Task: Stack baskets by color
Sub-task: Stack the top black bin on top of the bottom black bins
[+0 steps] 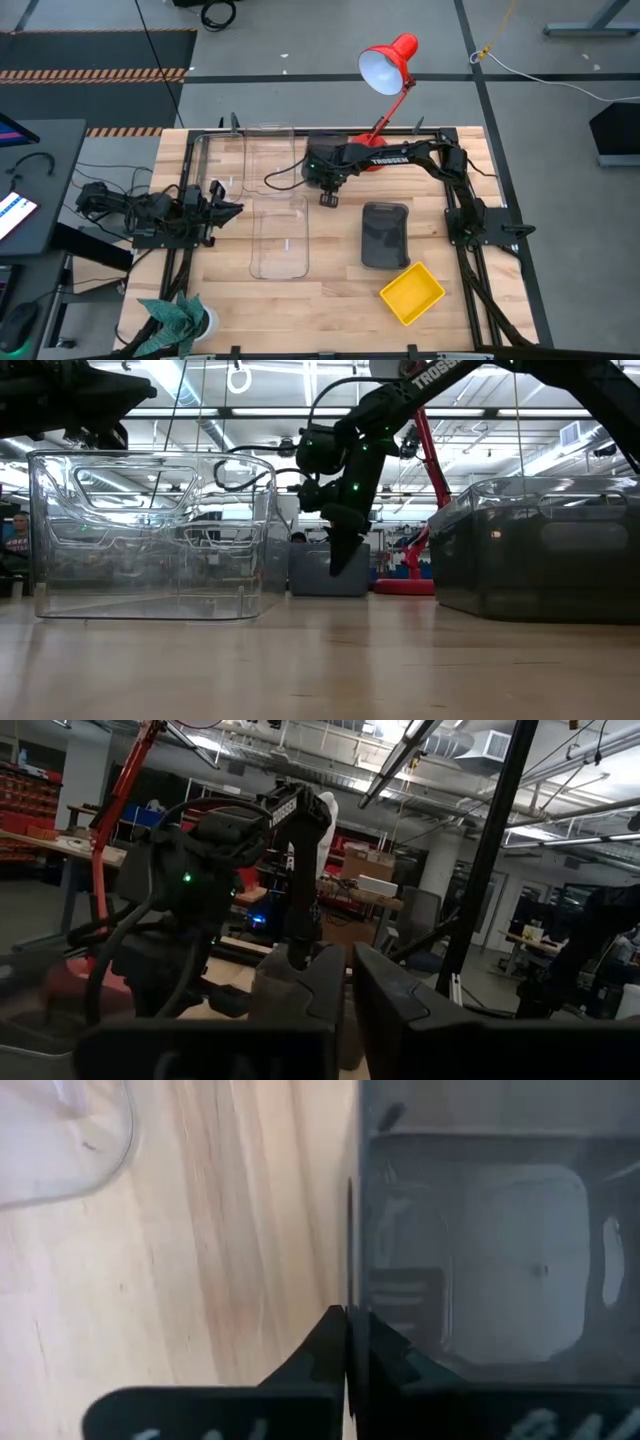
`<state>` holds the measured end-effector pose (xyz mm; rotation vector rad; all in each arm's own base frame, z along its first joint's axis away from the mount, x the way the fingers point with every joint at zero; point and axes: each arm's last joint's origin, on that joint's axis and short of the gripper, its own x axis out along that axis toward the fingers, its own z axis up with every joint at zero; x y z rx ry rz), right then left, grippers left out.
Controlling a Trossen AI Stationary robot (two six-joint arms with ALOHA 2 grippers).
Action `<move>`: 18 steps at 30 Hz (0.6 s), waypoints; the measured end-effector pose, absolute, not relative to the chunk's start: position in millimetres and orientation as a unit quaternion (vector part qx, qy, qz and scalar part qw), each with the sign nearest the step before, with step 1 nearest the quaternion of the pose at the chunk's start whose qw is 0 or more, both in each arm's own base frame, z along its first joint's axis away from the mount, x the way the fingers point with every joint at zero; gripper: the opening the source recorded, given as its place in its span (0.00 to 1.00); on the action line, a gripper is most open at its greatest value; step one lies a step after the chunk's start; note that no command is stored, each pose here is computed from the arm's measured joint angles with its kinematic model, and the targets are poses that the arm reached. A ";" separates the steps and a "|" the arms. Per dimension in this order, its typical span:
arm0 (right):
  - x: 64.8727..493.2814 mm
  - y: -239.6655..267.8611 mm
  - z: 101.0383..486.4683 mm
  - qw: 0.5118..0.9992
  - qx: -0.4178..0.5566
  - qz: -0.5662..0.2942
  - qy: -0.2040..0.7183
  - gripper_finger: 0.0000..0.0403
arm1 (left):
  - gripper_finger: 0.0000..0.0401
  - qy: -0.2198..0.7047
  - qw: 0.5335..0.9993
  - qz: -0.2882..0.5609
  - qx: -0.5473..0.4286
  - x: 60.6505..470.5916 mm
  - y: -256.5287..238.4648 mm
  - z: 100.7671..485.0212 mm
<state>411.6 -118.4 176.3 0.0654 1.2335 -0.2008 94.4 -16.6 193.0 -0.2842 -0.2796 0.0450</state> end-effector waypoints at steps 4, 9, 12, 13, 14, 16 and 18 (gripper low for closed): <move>410.8 -117.3 185.2 0.802 0.035 -0.093 0.589 0.02 | 0.06 -0.139 0.980 0.022 -0.141 94.4 -16.6 193.0; 412.1 -111.8 209.4 0.806 0.022 -0.105 0.581 0.02 | 0.08 -0.139 0.980 0.022 -0.141 94.3 -16.6 193.1; 411.7 -106.6 220.2 0.808 0.013 -0.106 0.579 0.01 | 0.09 -0.139 0.980 0.023 -0.141 94.4 -16.6 192.9; 410.8 -104.7 223.1 0.807 0.007 -0.107 0.580 0.01 | 0.09 -0.139 0.980 0.022 -0.141 94.4 -16.6 192.9; 409.7 -103.4 226.4 0.807 0.002 -0.110 0.581 0.01 | 0.09 -0.139 0.980 0.023 -0.141 94.4 -16.6 193.0; 408.2 -100.7 235.7 0.812 -0.006 -0.115 0.572 0.01 | 0.09 -0.139 0.980 0.022 -0.141 94.4 -16.6 193.0; 405.0 -97.6 243.3 0.814 -0.008 -0.118 0.569 0.01 | 0.08 -0.139 0.980 0.023 -0.141 94.4 -16.6 192.9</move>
